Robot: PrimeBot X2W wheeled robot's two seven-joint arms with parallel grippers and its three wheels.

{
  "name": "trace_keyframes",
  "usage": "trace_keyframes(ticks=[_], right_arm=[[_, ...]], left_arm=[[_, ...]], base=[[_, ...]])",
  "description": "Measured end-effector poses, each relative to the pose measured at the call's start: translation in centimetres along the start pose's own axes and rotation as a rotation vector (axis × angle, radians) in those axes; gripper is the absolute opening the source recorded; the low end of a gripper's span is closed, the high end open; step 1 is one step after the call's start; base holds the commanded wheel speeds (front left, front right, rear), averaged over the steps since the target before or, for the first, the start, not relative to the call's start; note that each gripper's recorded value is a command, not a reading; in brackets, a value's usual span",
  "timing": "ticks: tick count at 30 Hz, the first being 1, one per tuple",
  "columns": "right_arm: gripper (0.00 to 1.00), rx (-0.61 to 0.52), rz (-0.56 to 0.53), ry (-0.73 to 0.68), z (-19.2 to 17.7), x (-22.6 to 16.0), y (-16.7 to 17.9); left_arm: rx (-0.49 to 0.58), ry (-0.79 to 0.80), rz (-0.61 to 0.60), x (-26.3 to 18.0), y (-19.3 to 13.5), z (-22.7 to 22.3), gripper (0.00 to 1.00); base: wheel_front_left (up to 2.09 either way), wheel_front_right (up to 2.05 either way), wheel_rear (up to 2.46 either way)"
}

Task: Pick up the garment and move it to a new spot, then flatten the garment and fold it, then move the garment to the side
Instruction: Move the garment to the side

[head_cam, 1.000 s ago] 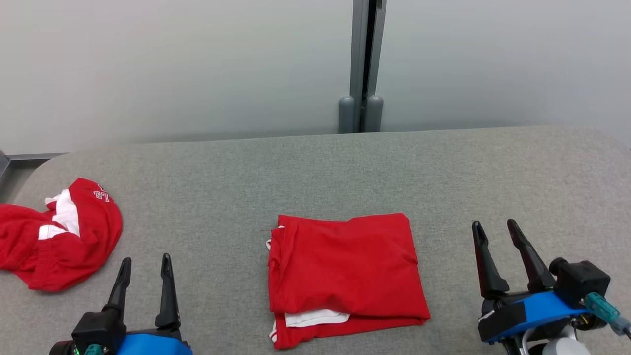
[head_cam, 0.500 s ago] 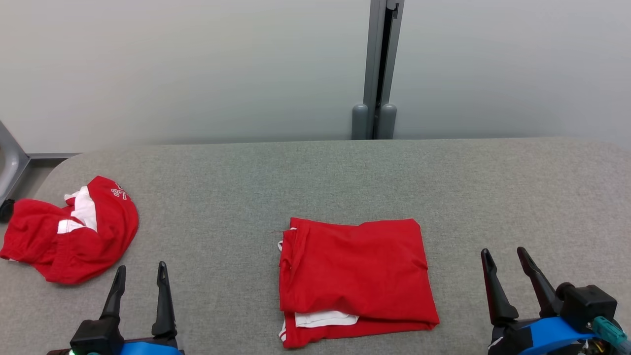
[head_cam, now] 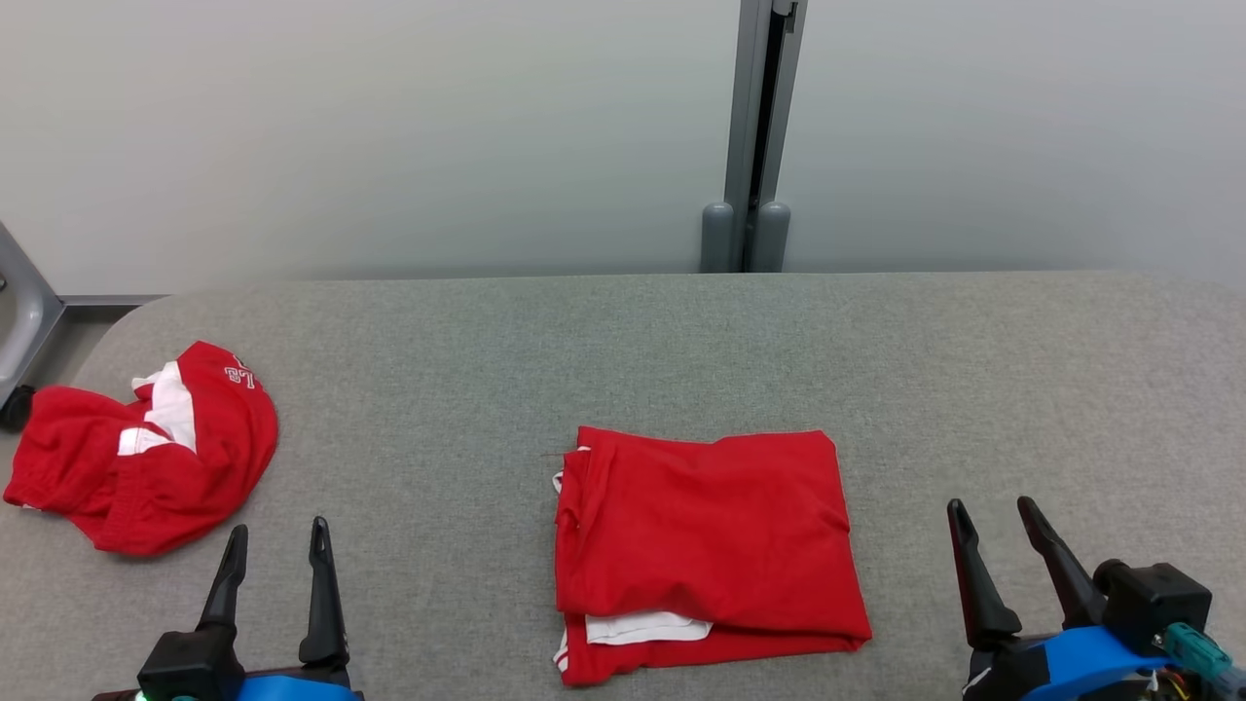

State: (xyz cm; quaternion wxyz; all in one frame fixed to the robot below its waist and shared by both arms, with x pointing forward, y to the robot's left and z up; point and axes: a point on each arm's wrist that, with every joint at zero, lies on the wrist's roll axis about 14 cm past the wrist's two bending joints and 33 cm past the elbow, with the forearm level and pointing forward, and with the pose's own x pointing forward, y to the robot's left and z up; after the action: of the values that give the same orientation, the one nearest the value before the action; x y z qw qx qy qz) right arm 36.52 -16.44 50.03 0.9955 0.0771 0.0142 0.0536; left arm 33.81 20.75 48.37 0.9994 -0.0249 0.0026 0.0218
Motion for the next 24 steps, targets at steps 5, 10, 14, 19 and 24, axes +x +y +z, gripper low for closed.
trace_keyframes(ticks=[5,10,14,19,24], right_arm=[[1.0,-0.003,0.012,0.007,0.1,1.1,0.3],[1.0,-0.024,0.079,0.009,0.8,3.5,2.5],[1.0,-0.041,0.118,0.045,0.2,5.5,3.8],[1.0,-0.047,0.142,0.135,-2.5,7.0,4.6],[1.0,-0.046,0.145,0.245,-6.3,7.4,4.6]], left_arm=[[-0.007,0.008,-0.003,0.1,-0.2,-0.3,1.0],[-0.006,0.01,-0.002,0.5,-0.1,-0.3,1.0],[-0.007,0.005,0.003,1.2,0.0,-0.1,1.0],[-0.016,0.023,0.022,1.4,0.5,-0.8,1.0],[-0.021,0.034,0.047,1.6,1.3,-1.3,1.0]], base=[[0.0,0.0,0.0],[0.0,0.0,0.0],[0.0,0.0,0.0],[0.0,0.0,0.0],[0.0,0.0,0.0]])
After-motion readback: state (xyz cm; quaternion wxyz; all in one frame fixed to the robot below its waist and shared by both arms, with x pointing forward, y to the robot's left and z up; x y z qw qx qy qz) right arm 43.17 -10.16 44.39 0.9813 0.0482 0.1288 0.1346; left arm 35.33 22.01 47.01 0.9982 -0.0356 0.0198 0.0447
